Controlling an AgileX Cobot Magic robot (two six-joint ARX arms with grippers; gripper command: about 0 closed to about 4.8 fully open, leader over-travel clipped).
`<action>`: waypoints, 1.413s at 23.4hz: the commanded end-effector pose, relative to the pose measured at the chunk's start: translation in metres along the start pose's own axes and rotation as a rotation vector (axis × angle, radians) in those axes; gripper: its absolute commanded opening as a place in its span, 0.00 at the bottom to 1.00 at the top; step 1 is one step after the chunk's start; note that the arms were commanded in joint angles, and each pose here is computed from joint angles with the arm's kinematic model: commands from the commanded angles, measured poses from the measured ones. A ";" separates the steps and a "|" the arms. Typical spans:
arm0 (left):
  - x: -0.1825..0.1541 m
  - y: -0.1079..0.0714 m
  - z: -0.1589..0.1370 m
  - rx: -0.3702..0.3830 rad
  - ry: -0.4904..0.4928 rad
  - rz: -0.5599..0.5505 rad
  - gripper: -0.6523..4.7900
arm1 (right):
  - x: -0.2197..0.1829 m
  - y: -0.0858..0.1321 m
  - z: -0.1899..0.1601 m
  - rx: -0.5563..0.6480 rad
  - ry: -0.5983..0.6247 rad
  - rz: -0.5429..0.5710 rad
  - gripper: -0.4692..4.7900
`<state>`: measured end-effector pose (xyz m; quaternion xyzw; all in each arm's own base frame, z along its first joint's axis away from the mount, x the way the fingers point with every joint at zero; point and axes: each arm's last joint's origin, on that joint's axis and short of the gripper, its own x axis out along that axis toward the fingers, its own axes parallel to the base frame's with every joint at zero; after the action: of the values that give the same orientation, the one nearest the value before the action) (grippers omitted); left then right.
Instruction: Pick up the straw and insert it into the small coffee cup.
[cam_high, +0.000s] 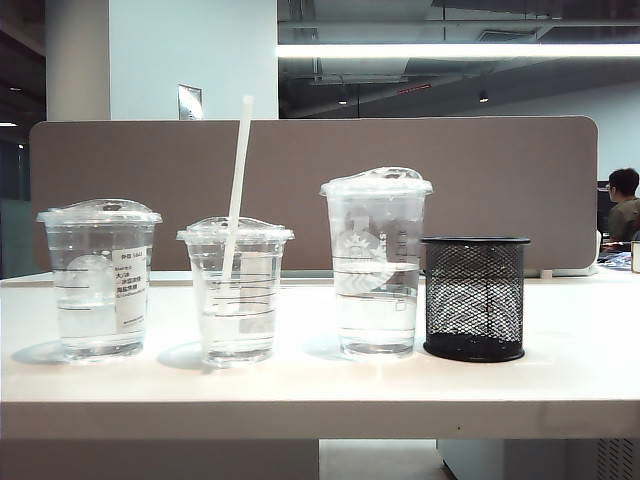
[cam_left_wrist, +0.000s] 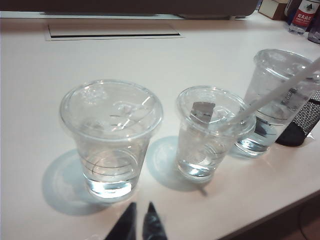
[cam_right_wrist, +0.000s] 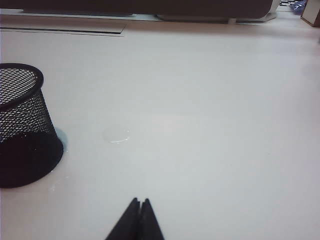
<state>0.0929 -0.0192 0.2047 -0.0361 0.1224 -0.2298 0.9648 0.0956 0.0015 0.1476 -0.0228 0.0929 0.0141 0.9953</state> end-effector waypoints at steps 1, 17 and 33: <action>0.000 0.000 0.001 0.005 -0.010 -0.002 0.16 | 0.001 0.000 -0.001 0.001 -0.006 0.006 0.13; -0.007 -0.001 -0.006 0.198 -0.072 0.045 0.16 | 0.001 0.000 -0.001 0.001 -0.006 0.006 0.13; 0.009 0.019 -0.054 0.089 -0.056 0.370 0.16 | 0.001 0.000 -0.001 0.001 -0.006 0.006 0.13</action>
<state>0.0954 -0.0075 0.1495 0.0263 0.0882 -0.0552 0.9942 0.0956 0.0014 0.1476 -0.0228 0.0927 0.0141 0.9953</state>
